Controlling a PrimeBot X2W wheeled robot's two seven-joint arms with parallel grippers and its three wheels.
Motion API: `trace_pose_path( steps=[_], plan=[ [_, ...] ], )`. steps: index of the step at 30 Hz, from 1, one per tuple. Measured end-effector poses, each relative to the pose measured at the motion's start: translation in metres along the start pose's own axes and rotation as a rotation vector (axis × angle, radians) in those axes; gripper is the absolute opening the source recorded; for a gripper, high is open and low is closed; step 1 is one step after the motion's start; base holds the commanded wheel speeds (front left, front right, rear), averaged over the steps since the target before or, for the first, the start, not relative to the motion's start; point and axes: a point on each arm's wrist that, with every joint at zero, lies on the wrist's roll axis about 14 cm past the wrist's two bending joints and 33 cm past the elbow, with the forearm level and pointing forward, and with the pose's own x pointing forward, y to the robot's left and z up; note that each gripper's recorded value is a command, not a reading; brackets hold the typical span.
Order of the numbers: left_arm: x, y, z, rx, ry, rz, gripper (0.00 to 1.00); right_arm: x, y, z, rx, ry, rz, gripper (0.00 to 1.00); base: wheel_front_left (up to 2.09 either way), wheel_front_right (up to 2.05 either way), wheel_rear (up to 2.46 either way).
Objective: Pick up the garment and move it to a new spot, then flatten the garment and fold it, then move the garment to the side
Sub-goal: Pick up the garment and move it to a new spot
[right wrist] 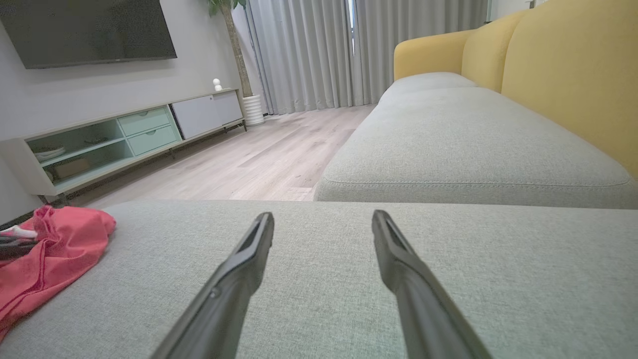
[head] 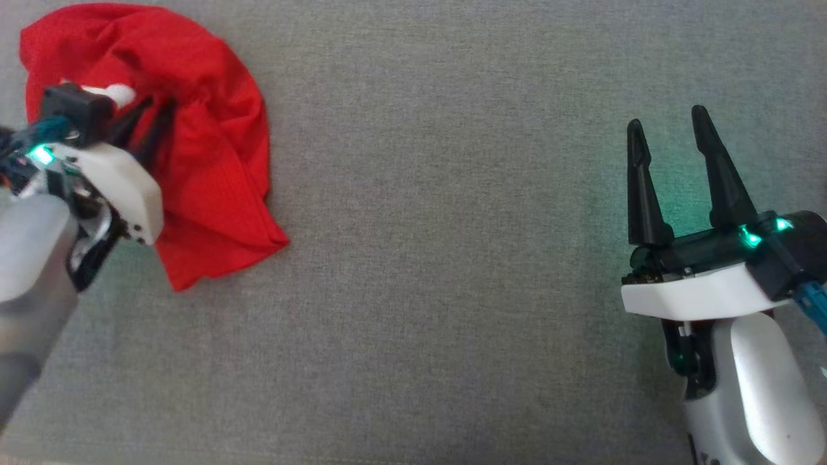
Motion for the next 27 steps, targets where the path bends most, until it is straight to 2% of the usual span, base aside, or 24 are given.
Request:
trace_pose_path(
  steps=[6, 9, 12, 13, 17, 21, 27],
  plan=[
    [-0.014, 0.036, 0.075, 0.147, -0.318, 0.097, 0.00, -0.005, -0.001, 0.013, 0.002, -0.032, -0.008, 1.00, 0.00, 0.00, 0.00],
    [-0.025, 0.033, 0.113, 0.206, -0.426, 0.104, 0.00, -0.009, -0.002, 0.023, 0.004, -0.058, -0.017, 1.00, 0.00, 0.00, 0.00],
    [-0.043, 0.012, 0.159, 0.267, -0.571, 0.071, 0.00, -0.013, -0.003, 0.032, 0.005, -0.075, -0.025, 1.00, 0.00, 0.00, 0.00],
    [-0.043, 0.012, 0.159, 0.267, -0.571, 0.071, 0.00, -0.013, -0.003, 0.032, 0.005, -0.075, -0.025, 1.00, 0.00, 0.00, 0.00],
    [-0.074, -0.019, 0.202, 0.354, -0.734, 0.021, 0.00, -0.020, -0.004, 0.043, 0.011, -0.104, -0.036, 1.00, 0.00, 0.00, 0.00],
    [-0.086, -0.044, 0.201, 0.378, -0.770, -0.038, 0.00, -0.030, -0.008, 0.056, 0.021, -0.134, -0.057, 1.00, 0.00, 0.00, 0.00],
    [-0.077, -0.105, 0.200, 0.424, -0.734, -0.198, 0.00, -0.048, -0.021, 0.069, 0.025, -0.162, -0.105, 1.00, 0.00, 0.00, 0.00]
  ],
)
